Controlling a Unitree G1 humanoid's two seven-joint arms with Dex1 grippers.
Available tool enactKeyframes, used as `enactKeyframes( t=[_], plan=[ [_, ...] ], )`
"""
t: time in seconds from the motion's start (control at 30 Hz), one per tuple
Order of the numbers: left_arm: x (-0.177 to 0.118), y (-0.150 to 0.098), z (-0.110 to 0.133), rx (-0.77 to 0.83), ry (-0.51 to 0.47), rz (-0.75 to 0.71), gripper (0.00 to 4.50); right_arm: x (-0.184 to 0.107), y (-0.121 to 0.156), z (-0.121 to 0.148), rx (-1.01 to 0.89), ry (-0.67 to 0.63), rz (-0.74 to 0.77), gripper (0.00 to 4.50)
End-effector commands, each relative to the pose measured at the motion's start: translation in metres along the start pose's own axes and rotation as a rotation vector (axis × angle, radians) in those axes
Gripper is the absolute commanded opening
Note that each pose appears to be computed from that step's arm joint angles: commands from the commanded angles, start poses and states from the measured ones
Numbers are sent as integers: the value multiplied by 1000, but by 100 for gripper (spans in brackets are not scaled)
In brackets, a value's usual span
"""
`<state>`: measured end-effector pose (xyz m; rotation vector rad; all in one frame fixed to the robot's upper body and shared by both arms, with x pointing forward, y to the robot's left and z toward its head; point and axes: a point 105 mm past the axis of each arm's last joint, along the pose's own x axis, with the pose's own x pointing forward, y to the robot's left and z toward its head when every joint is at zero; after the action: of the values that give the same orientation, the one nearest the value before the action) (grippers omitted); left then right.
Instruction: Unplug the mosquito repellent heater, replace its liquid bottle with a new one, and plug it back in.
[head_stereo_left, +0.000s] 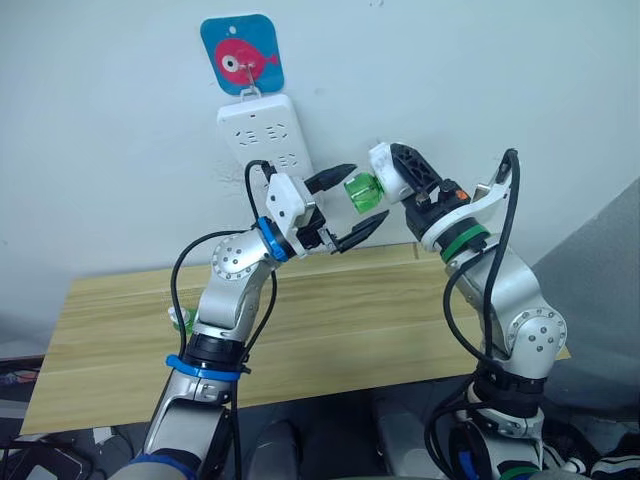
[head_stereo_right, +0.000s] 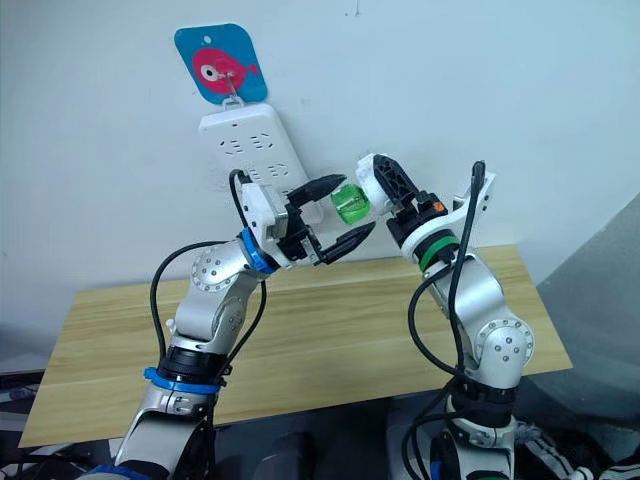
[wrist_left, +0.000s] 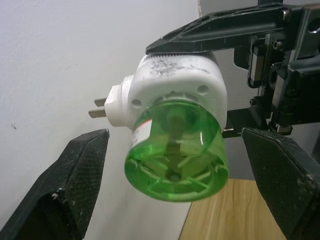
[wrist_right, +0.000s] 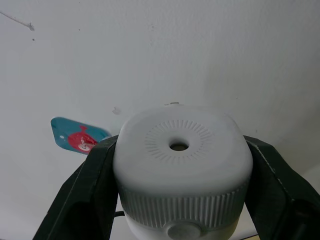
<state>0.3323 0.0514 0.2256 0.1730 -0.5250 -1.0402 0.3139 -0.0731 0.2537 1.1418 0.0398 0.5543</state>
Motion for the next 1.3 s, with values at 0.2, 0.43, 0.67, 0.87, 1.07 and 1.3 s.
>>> enactKeyframes(
  t=[0.2, 0.43, 0.67, 0.87, 1.07, 1.3],
  plan=[
    [2, -2, 10, 20, -44, -22, 360, -5, 19, 1, 0, -12, 77, 297],
    [2, -2, 10, 13, -43, -21, 227, -6, 20, -2, -7, 2, 80, 297],
    [-1, -3, 9, 23, -35, -34, 227, -11, 20, -2, -2, 12, 100, 332],
    [-8, -11, 6, 33, -24, -89, 227, -28, 16, 16, -55, 8, 110, 450],
    [-23, -18, 0, 47, 23, -163, 227, -52, -10, 44, -195, 95, 43, 450],
    [-50, -41, -9, 96, 78, -334, 227, -75, -35, 44, -540, 462, 54, 450]
  ],
)
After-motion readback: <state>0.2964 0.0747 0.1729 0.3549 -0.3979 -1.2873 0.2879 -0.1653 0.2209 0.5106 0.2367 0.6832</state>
